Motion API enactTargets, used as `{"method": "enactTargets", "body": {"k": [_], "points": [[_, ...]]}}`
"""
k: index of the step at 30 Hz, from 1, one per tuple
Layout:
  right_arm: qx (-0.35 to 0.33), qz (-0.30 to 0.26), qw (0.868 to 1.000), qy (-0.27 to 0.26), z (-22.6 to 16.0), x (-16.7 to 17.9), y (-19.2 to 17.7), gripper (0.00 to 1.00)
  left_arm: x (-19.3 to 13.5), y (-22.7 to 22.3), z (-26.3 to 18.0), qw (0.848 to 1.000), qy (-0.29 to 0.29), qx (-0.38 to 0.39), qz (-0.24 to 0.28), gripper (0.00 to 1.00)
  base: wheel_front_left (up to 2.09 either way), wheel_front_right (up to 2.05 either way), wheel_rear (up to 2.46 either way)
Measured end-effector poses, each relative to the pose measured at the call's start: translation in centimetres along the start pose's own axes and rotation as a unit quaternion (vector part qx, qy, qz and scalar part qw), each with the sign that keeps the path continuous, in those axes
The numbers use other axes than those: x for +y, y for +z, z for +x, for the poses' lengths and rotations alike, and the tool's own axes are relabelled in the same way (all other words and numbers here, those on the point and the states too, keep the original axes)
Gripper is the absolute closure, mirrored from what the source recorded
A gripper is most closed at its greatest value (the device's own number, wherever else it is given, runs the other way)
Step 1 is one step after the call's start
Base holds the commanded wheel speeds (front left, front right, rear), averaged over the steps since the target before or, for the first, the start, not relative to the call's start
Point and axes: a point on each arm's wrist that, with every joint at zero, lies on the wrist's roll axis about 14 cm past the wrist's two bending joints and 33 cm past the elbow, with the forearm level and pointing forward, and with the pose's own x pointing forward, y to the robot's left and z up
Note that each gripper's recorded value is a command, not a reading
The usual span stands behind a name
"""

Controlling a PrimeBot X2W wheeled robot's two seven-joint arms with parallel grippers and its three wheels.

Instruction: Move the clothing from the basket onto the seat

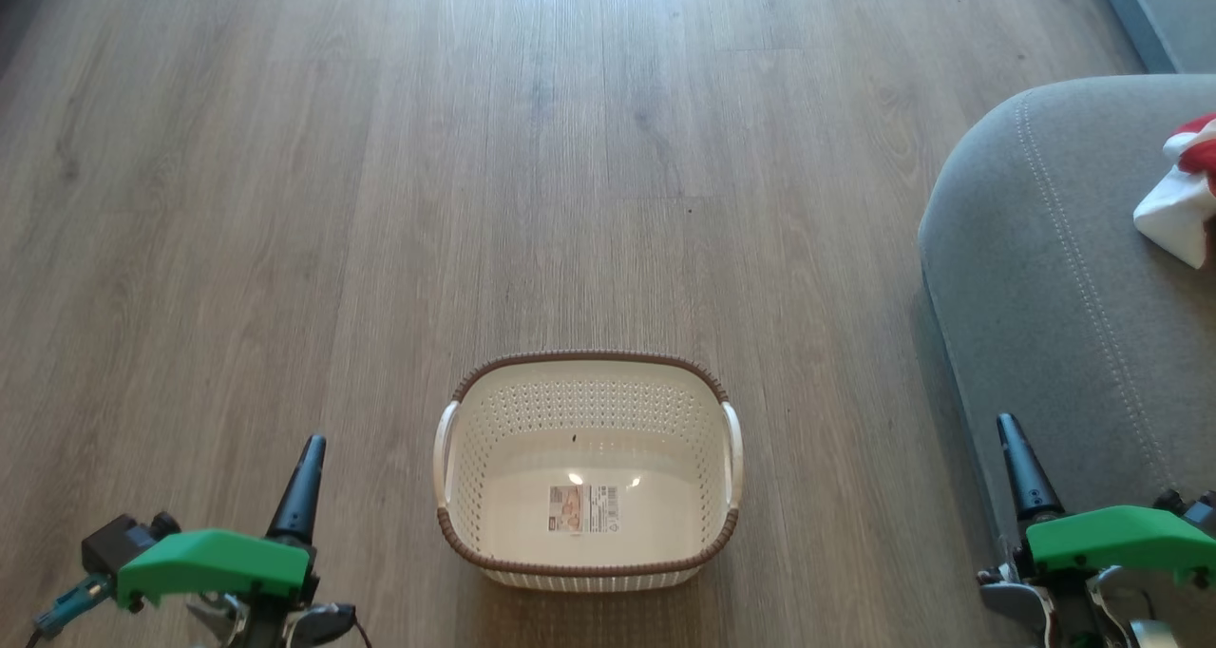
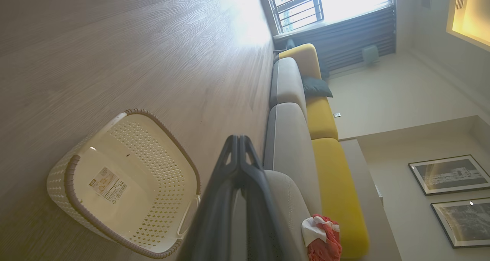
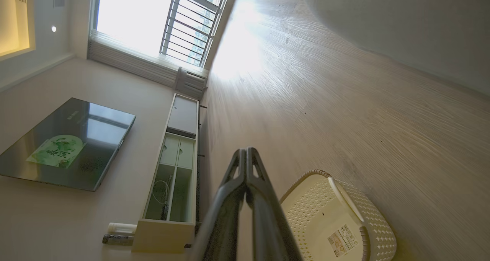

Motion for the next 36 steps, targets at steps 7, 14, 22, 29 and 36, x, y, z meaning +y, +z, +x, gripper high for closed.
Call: {"method": "enactTargets", "body": {"k": [7,14,22,29,36], "points": [[0.0,0.046,0.999,0.008,0.2,0.5,0.2,1.0,-0.7,0.2,0.3,0.999,-0.014,0.001,-0.039,1.0,0.0,0.0,0.0],[0.0,0.092,0.996,0.018,0.4,1.1,0.4,1.0,-1.1,0.4,0.5,0.997,-0.022,0.001,-0.078,1.0,0.0,0.0,0.0],[0.001,0.142,0.99,0.026,0.4,1.5,0.6,1.0,-1.7,0.7,0.6,0.992,-0.034,0.0,-0.123,1.0,0.0,0.0,0.0],[0.001,0.187,0.981,0.043,0.7,2.4,1.0,1.0,-2.2,0.8,0.7,0.986,-0.047,0.002,-0.162,1.0,0.0,0.0,0.0],[0.002,0.205,0.978,0.046,0.7,2.5,1.0,1.0,-2.8,1.1,1.0,0.982,-0.057,-0.002,-0.178,1.0,0.0,0.0,0.0]]}}
